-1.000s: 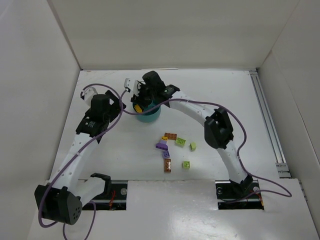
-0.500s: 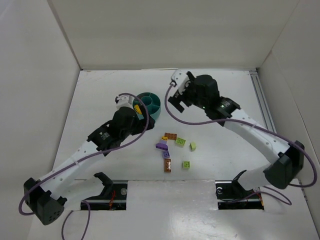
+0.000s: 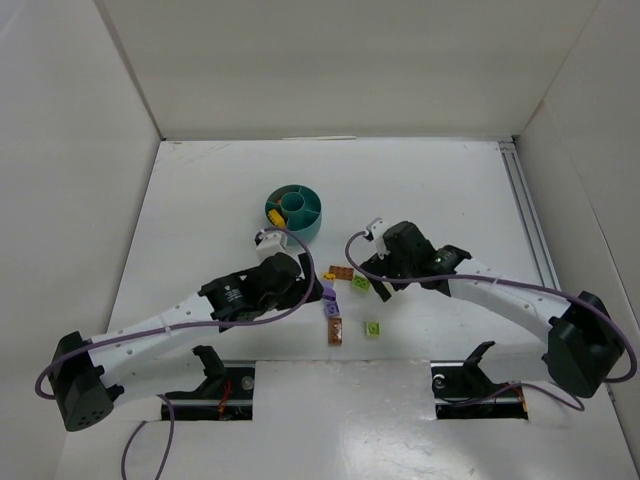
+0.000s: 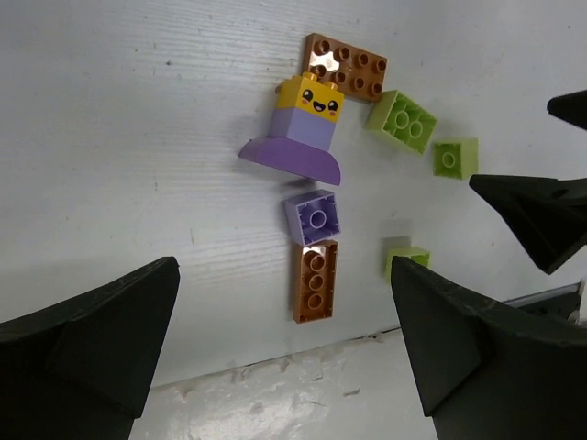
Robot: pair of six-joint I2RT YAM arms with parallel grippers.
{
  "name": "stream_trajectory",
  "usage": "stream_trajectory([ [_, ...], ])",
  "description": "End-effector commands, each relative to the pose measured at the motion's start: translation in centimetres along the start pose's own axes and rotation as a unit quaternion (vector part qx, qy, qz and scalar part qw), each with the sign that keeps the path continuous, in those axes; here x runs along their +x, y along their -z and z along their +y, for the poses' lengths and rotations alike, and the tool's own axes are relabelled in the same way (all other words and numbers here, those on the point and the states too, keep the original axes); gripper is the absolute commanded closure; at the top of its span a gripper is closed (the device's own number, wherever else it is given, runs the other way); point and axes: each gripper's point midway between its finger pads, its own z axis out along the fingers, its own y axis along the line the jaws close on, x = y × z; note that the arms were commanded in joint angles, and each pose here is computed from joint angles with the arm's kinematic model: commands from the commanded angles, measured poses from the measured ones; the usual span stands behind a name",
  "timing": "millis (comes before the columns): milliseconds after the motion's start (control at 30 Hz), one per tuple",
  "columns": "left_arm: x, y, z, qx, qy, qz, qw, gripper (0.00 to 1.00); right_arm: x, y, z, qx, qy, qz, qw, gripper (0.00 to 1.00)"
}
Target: Sort the legos into containers by color
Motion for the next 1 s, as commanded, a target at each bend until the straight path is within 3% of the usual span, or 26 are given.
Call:
stream_trajectory([
  [0, -1.1, 0.3, 0.6, -0.016, 0.034, -0.032, 0.999, 0.00, -0.4, -0.9, -0.6, 0.040, -0.056, -0.006, 0.998, 0.06],
  [267, -2.2, 0.8, 1.4, -0.047, 0.055, -0.056, 0.996, 0.00, 2.9, -3.2, -0.3, 0.053, -0.086, 0.061, 0.993, 0.18],
  [533, -8.0, 1.6, 2.9, -0.093, 0.107, -0.131, 0.981, 0.00, 4.4, -4.7, 1.3, 0.006, -0.094, 0.058, 0.994, 0.44],
  [667, -10.2, 2.3, 3.6, -0.102, 0.116, -0.160, 0.975, 0.00, 4.2, -5.1, 1.8, -0.017, -0.087, 0.050, 0.995, 0.73],
  [700, -10.5, 2.3, 3.9, -0.108, 0.119, -0.166, 0.973, 0.00, 4.2, -5.1, 1.7, -0.018, -0.075, 0.050, 0.996, 0.76],
  [833, -12.2, 2.8, 4.9, -0.121, 0.134, -0.184, 0.966, 0.00, 0.6, -3.5, 1.1, -0.014, -0.050, 0.015, 0.999, 0.84],
  [967, -14.3, 2.6, 5.4, -0.110, 0.138, -0.197, 0.964, 0.00, -4.3, -1.5, 0.2, -0.013, -0.001, -0.039, 0.999, 0.84],
])
